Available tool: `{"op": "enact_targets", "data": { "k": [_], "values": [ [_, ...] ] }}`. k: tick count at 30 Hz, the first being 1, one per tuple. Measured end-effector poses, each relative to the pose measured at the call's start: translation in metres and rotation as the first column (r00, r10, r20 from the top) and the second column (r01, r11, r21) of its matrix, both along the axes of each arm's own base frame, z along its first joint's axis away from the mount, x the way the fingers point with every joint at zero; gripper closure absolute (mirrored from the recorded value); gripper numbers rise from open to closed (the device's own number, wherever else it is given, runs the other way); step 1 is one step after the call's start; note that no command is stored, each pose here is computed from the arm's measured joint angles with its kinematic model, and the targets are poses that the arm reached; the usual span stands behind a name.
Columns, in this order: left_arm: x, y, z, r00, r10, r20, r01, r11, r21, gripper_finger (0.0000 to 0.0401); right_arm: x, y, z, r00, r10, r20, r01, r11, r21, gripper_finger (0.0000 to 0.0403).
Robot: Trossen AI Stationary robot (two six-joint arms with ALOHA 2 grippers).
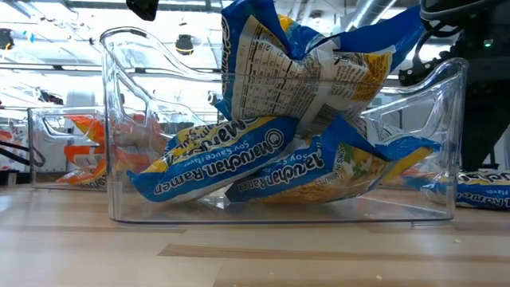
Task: Sort Maruchan noodles
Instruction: Put the blue noodle pack into the bottom transparent bin
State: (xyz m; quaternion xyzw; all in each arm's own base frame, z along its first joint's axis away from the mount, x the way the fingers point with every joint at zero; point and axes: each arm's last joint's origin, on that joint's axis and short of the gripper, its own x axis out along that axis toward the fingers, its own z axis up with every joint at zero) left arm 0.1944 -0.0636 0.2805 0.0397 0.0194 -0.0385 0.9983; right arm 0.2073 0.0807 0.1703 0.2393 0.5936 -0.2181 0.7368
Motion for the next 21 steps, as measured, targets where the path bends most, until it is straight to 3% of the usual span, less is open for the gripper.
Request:
{"op": "enact_targets", "data": {
  "k": [12,21],
  "values": [
    [-0.0001,-0.0003,0.0,1.0,-0.012,-0.001,0.012,1.0,-0.008,0.0216,0.0092,0.0044,0.0019,0.992,0.09,0.093,-0.092,0.995,0.025,0.0143],
    [0.0,-0.0001,-0.0004,1.0,-0.004,-0.003,0.004,1.0,0.004,0.0216,0.0093,0.0023,0.0019,0.988,0.118,0.1,-0.114,0.993,-0.043,0.0143]
  ]
}}
